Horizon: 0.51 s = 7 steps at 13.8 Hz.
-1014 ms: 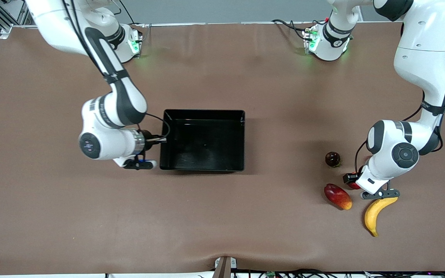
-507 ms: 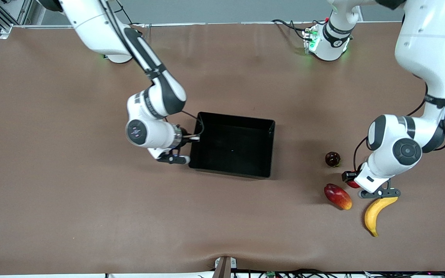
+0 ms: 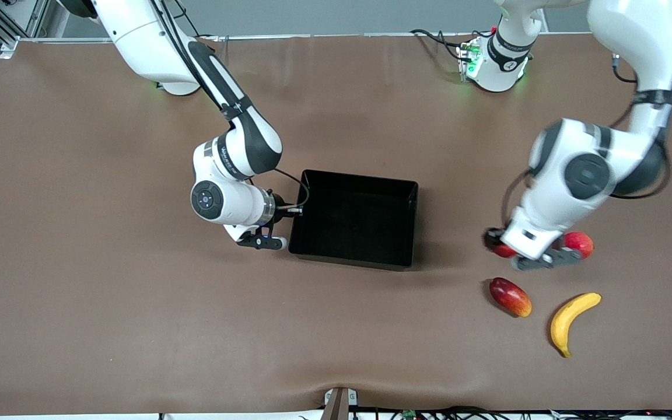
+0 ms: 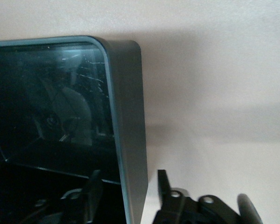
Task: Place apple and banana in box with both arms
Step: 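Carry the apple into the tray with the left gripper while the right gripper withdraws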
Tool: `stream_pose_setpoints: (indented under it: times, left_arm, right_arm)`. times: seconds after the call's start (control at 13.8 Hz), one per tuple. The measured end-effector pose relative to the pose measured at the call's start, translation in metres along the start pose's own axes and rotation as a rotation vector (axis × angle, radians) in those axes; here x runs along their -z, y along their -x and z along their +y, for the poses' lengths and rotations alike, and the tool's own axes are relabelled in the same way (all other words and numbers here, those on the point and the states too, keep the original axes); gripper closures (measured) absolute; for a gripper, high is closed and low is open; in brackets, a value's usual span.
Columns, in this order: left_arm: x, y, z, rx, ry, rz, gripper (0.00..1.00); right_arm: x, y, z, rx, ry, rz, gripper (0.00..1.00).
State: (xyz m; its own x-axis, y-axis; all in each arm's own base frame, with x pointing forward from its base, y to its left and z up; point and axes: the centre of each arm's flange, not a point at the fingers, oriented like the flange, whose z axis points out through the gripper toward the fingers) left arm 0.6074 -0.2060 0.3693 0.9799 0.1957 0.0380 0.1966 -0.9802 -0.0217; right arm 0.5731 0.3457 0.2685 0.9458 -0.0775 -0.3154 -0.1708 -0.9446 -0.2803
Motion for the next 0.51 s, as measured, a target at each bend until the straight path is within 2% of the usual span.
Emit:
stream_pose_setpoints:
  times: [0.22, 0.29, 0.51]
  left_arm:
    - [-0.003, 0.075, 0.097, 0.037, 0.032, -0.035, 0.26]
    - [-0.008, 0.097, 0.122, 0.024, 0.038, -0.041, 0.26]
    - [-0.032, 0.132, 0.161, -0.023, 0.054, -0.061, 0.26]
  right_arm:
    - [0.068, -0.004, 0.016, 0.000, 0.037, -0.070, 0.07]
    - [0.096, -0.006, 0.023, 0.013, 0.078, -0.074, 0.00]
    - [0.167, -0.004, 0.034, 0.048, 0.234, -0.031, 0.00]
